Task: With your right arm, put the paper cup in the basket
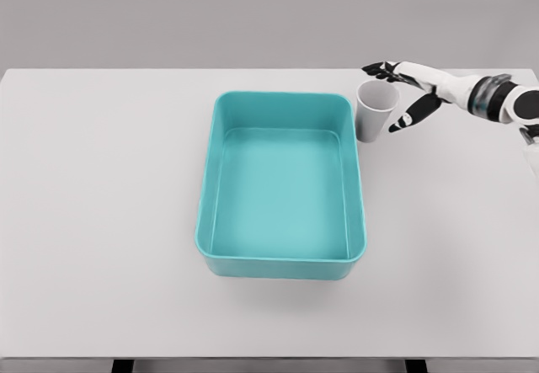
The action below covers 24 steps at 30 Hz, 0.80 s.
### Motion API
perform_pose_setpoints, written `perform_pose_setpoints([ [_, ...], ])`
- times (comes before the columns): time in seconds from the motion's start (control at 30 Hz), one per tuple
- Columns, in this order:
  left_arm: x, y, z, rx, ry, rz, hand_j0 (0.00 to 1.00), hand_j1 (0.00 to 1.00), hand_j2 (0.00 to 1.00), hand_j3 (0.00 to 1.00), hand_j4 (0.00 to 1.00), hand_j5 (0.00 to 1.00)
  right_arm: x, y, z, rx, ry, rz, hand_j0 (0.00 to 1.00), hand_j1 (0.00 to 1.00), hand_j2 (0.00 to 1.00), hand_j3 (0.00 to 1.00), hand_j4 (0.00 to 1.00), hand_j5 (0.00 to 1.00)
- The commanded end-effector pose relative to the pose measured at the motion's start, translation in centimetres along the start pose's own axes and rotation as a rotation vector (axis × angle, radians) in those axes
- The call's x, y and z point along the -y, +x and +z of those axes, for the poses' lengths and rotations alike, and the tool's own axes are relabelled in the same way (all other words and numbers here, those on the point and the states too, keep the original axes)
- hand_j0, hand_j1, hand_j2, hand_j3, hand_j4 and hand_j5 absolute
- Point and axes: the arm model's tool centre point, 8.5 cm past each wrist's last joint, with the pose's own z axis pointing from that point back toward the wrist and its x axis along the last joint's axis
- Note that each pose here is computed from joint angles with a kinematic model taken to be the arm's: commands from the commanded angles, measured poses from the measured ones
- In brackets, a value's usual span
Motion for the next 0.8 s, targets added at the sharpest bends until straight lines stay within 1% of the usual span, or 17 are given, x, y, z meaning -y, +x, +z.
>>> perform_pose_setpoints([
  [0.0, 0.0, 0.0, 0.0, 0.0, 0.0, 0.0, 1.0, 1.0, 1.0, 1.0, 1.0, 1.0, -0.09, 0.22, -0.16, 0.011, 0.001, -0.001, 1.0, 1.0, 1.0, 1.0, 1.0, 1.0],
  [0.2, 0.0, 0.0, 0.0, 0.0, 0.0, 0.0, 1.0, 1.0, 1.0, 1.0, 1.0, 1.0, -0.47, 0.54, -0.68, 0.02, 0.007, -0.005, 1.0, 1.0, 1.0, 1.0, 1.0, 1.0],
  [0.3, 0.0, 0.0, 0.0, 0.0, 0.0, 0.0, 1.0, 1.0, 1.0, 1.0, 1.0, 1.0, -0.91, 0.41, -0.96, 0.015, 0.02, -0.004, 1.0, 1.0, 1.0, 1.0, 1.0, 1.0],
  [0.57, 0.0, 0.0, 0.0, 0.0, 0.0, 0.0, 1.0, 1.0, 1.0, 1.0, 1.0, 1.0, -1.05, -0.31, -0.91, 0.006, 0.02, -0.015, 1.0, 1.0, 1.0, 1.0, 1.0, 1.0],
  [0.6, 0.0, 0.0, 0.0, 0.0, 0.0, 0.0, 1.0, 1.0, 1.0, 1.0, 1.0, 1.0, -1.05, -0.36, -0.87, 0.004, 0.02, -0.014, 0.98, 0.98, 0.98, 0.98, 0.98, 0.98],
  [0.67, 0.0, 0.0, 0.0, 0.0, 0.0, 0.0, 1.0, 1.0, 1.0, 1.0, 1.0, 1.0, -1.05, -0.31, -0.88, 0.005, 0.02, -0.013, 0.85, 0.85, 0.85, 0.85, 0.85, 0.85],
  [0.7, 0.0, -0.02, 0.0, -0.001, 0.0, 0.0, 1.0, 1.0, 1.0, 1.0, 1.0, 1.0, -1.05, -0.3, -0.88, 0.006, 0.02, -0.012, 0.81, 0.81, 0.81, 0.81, 0.81, 0.81],
  [0.77, 0.0, 0.0, 0.0, 0.0, 0.0, 0.0, 1.0, 1.0, 1.0, 1.0, 1.0, 1.0, -1.05, -0.25, -0.89, 0.008, 0.021, -0.011, 0.78, 0.78, 0.78, 0.78, 0.78, 0.78],
])
